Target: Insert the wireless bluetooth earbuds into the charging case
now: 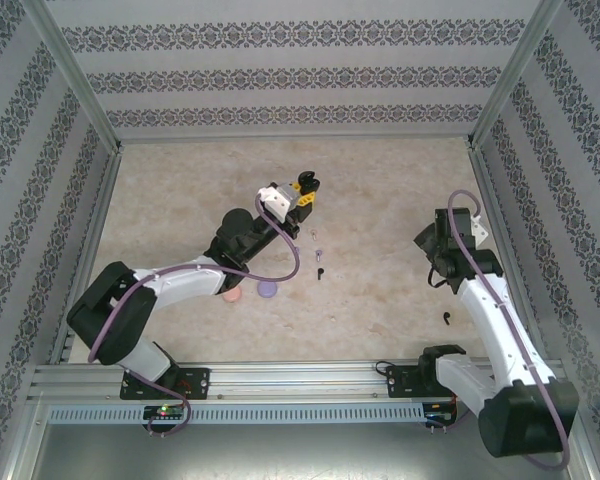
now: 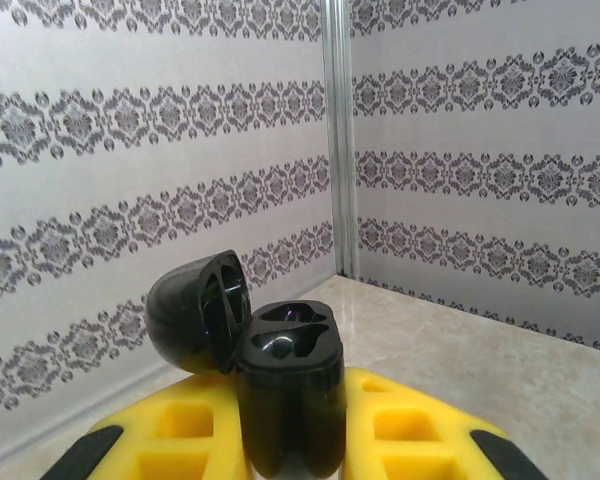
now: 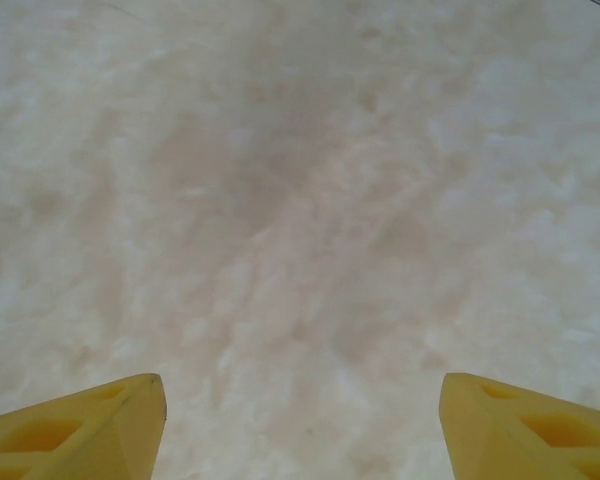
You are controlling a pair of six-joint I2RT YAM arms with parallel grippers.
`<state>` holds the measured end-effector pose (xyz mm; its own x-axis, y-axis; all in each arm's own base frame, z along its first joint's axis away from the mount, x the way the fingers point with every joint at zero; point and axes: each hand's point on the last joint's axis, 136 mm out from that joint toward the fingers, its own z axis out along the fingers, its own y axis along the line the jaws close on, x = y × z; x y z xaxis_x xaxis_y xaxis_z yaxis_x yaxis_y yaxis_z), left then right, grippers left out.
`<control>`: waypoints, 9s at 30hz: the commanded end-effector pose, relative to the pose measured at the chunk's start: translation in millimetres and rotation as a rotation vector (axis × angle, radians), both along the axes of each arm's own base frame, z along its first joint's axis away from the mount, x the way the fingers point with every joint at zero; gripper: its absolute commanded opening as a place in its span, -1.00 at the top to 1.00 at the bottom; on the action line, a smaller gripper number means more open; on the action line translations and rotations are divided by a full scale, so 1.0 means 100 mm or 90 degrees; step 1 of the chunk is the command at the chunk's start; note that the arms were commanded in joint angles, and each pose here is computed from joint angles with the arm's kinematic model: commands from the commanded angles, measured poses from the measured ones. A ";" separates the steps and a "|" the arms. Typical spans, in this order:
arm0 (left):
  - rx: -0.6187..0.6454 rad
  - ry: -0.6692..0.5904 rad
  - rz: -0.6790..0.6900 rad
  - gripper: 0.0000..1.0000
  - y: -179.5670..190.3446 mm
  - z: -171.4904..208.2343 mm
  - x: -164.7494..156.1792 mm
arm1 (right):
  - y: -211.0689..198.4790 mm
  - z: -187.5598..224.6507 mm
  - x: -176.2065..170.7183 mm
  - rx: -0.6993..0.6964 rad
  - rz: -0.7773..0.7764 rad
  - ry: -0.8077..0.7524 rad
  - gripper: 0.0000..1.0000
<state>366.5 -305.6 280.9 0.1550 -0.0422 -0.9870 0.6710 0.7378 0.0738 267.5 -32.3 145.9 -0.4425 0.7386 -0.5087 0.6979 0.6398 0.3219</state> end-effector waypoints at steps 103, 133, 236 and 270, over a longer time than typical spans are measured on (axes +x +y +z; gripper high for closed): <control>-0.085 0.128 -0.016 1.00 -0.10 0.19 -0.10 | 0.38 -0.74 -0.12 0.049 0.057 0.216 -0.48; -0.047 0.128 -0.042 1.00 -0.15 0.01 -0.18 | 0.63 -1.34 -0.39 0.100 0.123 0.303 -0.28; -0.048 0.118 -0.041 1.00 -0.16 0.12 -0.27 | 1.23 -1.13 -0.25 0.120 0.272 0.299 -0.28; -0.052 0.125 -0.044 1.00 -0.18 0.10 -0.27 | 1.07 -1.16 -0.38 0.042 0.261 0.326 -0.28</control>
